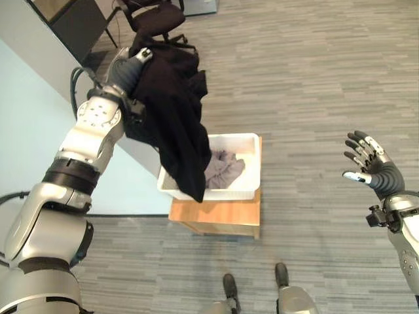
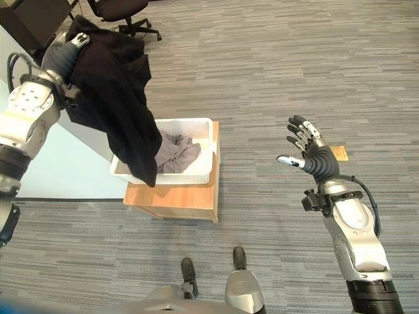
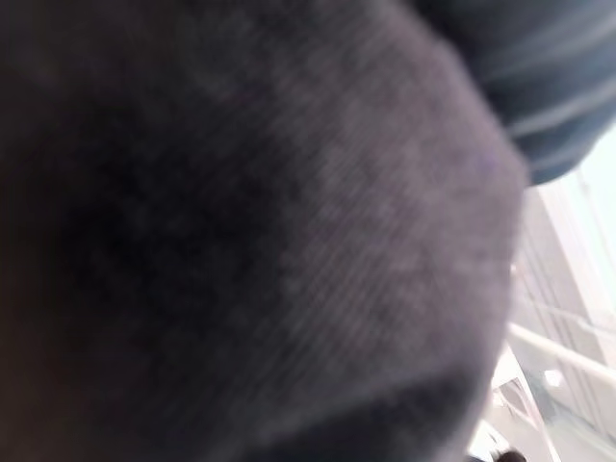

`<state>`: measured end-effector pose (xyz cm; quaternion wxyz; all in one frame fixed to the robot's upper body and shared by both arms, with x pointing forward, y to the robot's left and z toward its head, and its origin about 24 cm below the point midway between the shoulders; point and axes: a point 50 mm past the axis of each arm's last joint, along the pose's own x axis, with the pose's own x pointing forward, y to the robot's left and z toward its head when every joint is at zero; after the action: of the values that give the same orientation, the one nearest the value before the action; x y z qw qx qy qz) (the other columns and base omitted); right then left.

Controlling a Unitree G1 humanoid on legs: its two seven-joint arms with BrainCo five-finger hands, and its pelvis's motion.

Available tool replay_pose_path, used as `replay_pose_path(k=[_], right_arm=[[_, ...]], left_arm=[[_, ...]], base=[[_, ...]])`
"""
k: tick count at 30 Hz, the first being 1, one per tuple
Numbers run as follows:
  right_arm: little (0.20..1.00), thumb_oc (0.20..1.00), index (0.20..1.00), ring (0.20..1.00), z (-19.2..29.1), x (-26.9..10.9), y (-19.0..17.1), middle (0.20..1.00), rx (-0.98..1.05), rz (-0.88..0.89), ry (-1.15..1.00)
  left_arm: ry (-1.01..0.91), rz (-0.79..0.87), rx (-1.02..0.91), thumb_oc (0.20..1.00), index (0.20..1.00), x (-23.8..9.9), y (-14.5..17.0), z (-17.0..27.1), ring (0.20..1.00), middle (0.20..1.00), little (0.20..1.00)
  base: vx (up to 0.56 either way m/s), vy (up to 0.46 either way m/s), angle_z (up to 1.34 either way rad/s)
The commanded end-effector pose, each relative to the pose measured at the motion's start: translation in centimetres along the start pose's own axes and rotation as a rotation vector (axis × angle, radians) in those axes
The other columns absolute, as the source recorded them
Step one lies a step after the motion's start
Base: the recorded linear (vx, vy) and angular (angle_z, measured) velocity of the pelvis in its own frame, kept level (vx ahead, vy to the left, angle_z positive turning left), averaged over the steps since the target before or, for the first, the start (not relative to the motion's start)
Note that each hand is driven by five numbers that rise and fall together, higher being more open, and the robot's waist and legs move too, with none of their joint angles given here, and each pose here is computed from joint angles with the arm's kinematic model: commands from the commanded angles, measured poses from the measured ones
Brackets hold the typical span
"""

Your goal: Pick up bed clothes into laundry basket.

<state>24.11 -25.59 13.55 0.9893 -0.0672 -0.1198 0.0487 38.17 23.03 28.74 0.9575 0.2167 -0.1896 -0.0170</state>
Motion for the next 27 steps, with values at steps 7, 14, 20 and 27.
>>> replay_pose_path(k=[7, 14, 20, 27], right_arm=[[1.000, 1.000, 1.000, 1.000, 0.9, -0.1, -0.3, 1.000, -0.050, 0.005, -0.070], [1.000, 1.000, 1.000, 1.000, 0.2, -0.4, -0.5, 1.000, -0.048, -0.032, -0.050], [1.000, 1.000, 1.000, 1.000, -0.2, -0.8, 0.0, 1.000, -0.037, -0.006, -0.032], [1.000, 1.000, 1.000, 1.000, 0.5, 0.3, 0.5, 1.000, -0.018, 0.014, -0.072]], left_arm=[[-0.186, 0.182, 0.046, 0.200, 0.200, 2.3, 4.0, 7.1, 0.200, 0.200, 0.200], [-0.204, 0.177, 0.038, 0.200, 0.200, 2.9, 2.6, 7.7, 0.200, 0.200, 0.200], [-0.163, 0.176, 0.071, 0.200, 0.200, 3.0, 2.9, 6.9, 0.200, 0.200, 0.200], [-0.134, 0.142, 0.086, 0.200, 0.200, 3.2, 1.8, 6.0, 0.200, 0.200, 0.200]], base=[[0.01, -0.004, -0.01], [0.01, 0.002, -0.03], [0.00, 0.007, -0.08], [-0.07, 0.009, -0.09]])
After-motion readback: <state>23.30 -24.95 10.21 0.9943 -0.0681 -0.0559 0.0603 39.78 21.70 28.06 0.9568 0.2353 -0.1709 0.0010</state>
